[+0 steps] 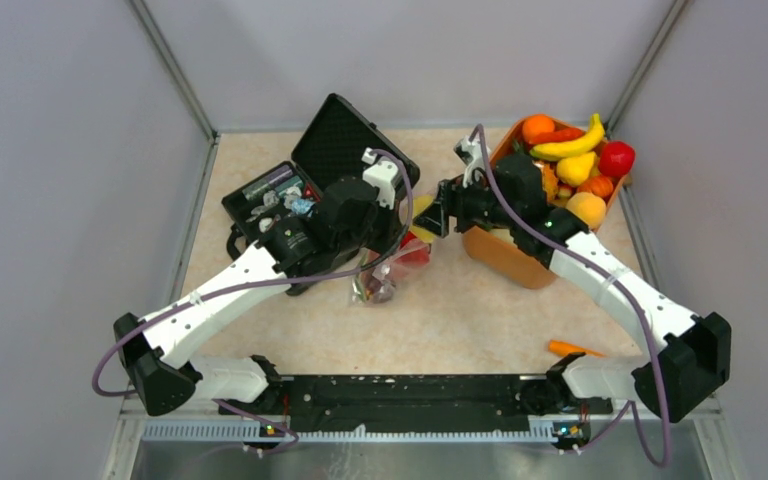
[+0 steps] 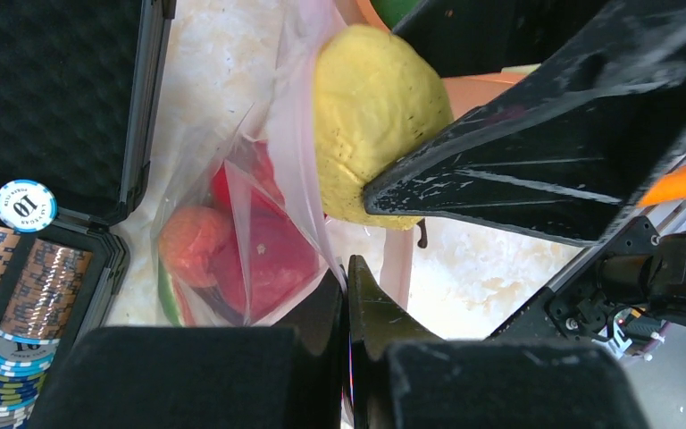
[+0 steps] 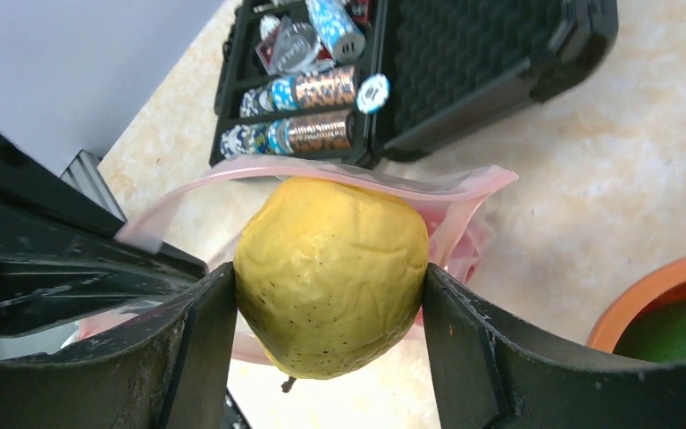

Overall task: Place the food in the zip-top bag and seal the zipper
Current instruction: Place the fake fruit in the zipper food storage bag.

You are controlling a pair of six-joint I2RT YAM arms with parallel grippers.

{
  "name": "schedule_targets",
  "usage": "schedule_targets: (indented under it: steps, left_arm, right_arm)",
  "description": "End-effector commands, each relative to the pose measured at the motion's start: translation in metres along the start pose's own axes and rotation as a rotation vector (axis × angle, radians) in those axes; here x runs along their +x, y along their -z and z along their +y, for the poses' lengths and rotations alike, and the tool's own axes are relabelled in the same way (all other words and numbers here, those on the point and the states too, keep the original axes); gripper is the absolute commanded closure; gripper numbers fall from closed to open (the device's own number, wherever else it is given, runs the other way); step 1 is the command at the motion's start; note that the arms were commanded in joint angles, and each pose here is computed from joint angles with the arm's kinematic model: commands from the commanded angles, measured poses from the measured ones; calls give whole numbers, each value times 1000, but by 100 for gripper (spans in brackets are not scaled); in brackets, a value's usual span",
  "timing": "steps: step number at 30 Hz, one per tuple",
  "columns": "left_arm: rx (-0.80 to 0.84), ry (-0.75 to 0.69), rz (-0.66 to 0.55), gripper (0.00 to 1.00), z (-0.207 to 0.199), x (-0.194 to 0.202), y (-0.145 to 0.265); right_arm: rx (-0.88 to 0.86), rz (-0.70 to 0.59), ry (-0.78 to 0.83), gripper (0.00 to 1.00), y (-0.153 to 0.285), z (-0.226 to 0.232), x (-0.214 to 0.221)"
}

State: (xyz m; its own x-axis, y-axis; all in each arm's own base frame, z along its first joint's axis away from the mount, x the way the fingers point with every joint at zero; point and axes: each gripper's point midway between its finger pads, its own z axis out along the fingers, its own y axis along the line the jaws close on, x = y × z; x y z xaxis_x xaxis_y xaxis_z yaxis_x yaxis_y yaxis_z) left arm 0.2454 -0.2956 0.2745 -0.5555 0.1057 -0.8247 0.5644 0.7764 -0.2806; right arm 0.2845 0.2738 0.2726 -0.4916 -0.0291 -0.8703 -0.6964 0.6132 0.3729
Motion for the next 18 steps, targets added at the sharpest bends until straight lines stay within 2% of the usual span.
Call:
schedule_targets:
  steps: [1, 4, 8, 10, 13, 18]
  left_arm:
    - [17, 11, -103, 100, -5, -26, 14]
    - [-10, 0, -104, 100, 0, -29, 14]
    - [16, -18, -87, 100, -6, -29, 10]
    - [43, -32, -65, 100, -10, -24, 7]
    - [72, -32, -26, 100, -16, -15, 2]
    - [64, -13, -58, 100, -14, -21, 5]
  right_arm:
    - [11, 6, -88, 50, 3, 9, -9]
    - [-39, 31, -128, 50, 6, 22, -9]
    - [-50, 2, -182, 43, 10, 30, -19]
    - [-19, 4, -211, 37, 8, 25, -21]
    - [20, 35, -237, 38, 0, 17, -13]
    - [73, 29, -252, 32, -4, 10, -7]
